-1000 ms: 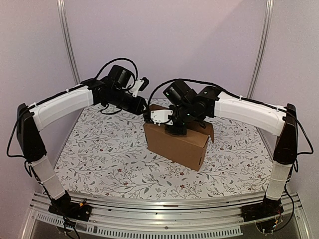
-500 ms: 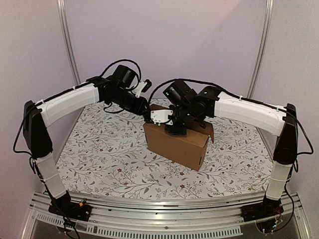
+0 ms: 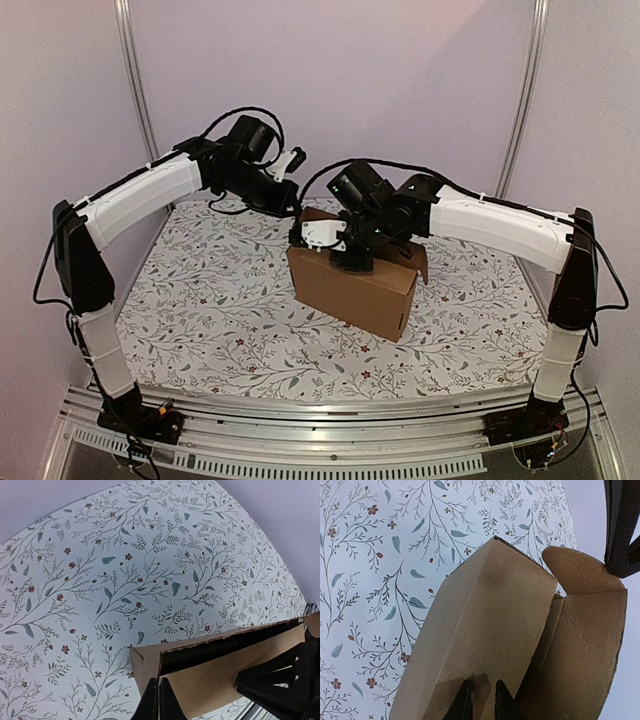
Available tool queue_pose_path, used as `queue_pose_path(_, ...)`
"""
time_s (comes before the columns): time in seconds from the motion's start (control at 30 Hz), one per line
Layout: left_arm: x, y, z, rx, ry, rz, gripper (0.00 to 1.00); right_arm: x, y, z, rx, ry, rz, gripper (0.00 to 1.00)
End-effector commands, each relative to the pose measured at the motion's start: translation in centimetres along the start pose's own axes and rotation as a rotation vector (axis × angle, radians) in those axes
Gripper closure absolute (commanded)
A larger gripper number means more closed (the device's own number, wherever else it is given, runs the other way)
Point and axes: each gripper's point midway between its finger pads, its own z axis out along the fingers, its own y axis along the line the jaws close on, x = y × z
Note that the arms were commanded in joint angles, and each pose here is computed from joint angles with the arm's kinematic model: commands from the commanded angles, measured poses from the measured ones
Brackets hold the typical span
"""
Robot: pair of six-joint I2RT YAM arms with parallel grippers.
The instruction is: Fold the paper box
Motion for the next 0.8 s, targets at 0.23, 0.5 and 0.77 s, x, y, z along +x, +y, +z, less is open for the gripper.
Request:
queue_pose_path(0.23, 1.8, 0.5, 0.2, 0.004, 0.068, -0.081, 0.94, 2.8, 3.3, 2.6, -0.100, 0.108, -0.011, 0.83)
queue_pose_path(0.5, 1.7, 1.7, -1.2, -0.086, 0.022, 0.043, 0.64, 2.8, 3.4, 2.7, -0.103, 0.107, -0.008, 0.83)
queue_pose_path(0.77, 2.4, 3.6, 0.3, -0.118, 0.056, 0.083, 0.62, 2.9, 3.4, 2.7, -0.106, 0.109, -0.008, 0.83)
